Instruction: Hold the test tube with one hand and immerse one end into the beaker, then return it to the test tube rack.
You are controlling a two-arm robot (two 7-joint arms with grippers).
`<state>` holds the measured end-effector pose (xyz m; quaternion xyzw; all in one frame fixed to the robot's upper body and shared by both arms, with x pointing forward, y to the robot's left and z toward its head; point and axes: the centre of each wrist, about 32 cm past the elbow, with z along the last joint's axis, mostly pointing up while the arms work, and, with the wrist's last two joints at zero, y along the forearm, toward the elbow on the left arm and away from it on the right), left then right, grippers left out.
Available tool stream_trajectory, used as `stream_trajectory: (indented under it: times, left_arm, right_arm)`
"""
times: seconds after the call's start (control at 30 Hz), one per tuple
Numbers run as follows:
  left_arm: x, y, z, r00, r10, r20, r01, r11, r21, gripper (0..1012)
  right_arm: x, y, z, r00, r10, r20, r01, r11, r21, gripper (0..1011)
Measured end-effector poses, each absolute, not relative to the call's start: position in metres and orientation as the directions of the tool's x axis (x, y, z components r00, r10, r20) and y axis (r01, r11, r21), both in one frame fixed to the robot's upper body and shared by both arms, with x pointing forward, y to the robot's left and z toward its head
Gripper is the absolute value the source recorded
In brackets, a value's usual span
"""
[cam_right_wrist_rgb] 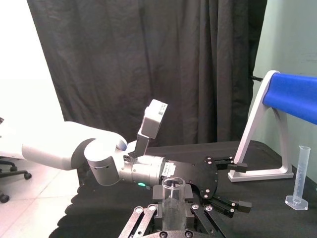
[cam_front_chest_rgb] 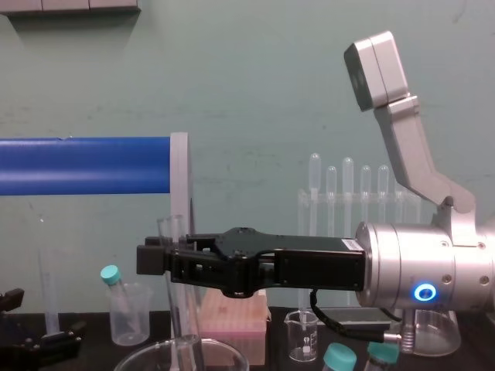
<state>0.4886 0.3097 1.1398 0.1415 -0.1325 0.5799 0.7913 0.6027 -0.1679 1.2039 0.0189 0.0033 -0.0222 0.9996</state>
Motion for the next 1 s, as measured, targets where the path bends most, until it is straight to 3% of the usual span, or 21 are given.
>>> stream_trajectory:
  times: [1.0]
  left_arm:
    - [0.4886, 0.3097, 1.1398, 0.292, 0.88, 0.374, -0.955, 0.287, 0.07, 1000]
  right_arm:
    - [0.6027, -0.1679, 1.2038, 0.999, -0.044, -0.008, 0.045, 0.998, 0.038, 228]
